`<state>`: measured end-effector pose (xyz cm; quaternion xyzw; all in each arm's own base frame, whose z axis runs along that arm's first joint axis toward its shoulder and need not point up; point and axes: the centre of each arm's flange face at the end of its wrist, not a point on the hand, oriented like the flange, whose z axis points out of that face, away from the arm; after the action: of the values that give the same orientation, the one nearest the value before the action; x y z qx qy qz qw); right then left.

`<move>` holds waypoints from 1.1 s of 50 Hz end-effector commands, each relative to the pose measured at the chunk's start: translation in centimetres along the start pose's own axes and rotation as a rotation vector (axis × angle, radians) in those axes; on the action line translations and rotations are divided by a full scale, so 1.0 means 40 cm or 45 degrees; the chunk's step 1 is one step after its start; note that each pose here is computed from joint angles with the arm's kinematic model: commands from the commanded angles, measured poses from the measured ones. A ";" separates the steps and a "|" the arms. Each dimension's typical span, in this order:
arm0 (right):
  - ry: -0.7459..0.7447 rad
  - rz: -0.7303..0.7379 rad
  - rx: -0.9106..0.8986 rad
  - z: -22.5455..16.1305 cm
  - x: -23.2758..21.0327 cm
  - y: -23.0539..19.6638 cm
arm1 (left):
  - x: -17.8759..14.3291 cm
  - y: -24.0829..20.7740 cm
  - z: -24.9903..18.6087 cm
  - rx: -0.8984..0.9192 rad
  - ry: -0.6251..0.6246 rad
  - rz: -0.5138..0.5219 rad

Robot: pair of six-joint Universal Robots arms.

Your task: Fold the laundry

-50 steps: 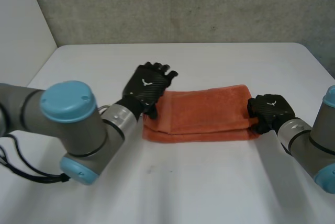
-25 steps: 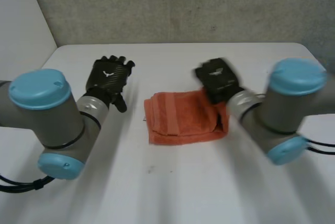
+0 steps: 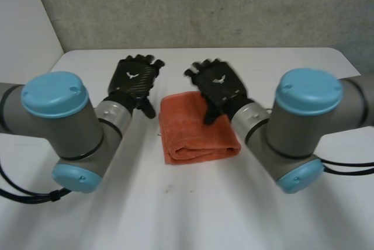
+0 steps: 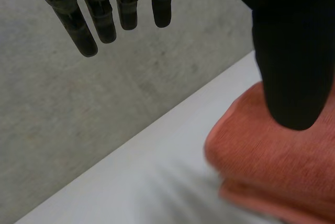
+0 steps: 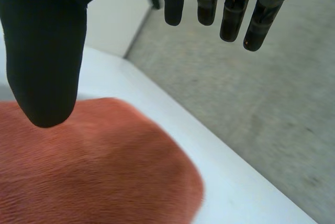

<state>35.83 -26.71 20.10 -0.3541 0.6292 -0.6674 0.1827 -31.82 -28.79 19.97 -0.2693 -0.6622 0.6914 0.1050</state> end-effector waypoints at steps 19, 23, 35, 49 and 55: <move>0.024 0.327 -0.465 0.056 0.063 0.191 | 0.101 0.195 0.011 -0.410 0.118 -0.186; 0.029 0.326 -0.415 0.056 0.073 0.150 | 0.095 0.166 0.008 -0.380 0.118 -0.185; 0.316 0.288 0.013 -0.038 0.241 -0.190 | -0.023 -0.216 -0.035 0.105 0.013 -0.196; 0.609 0.154 0.121 -0.199 0.366 -0.286 | -0.212 -0.344 -0.167 0.065 -0.206 -0.194; 0.577 0.153 0.106 -0.205 0.356 -0.276 | -0.208 -0.355 -0.192 0.089 -0.200 -0.191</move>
<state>22.45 -29.52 35.31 -0.1356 0.6396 -0.7517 0.0864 -23.98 -25.64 36.00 -0.1561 -0.6632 0.7238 0.1091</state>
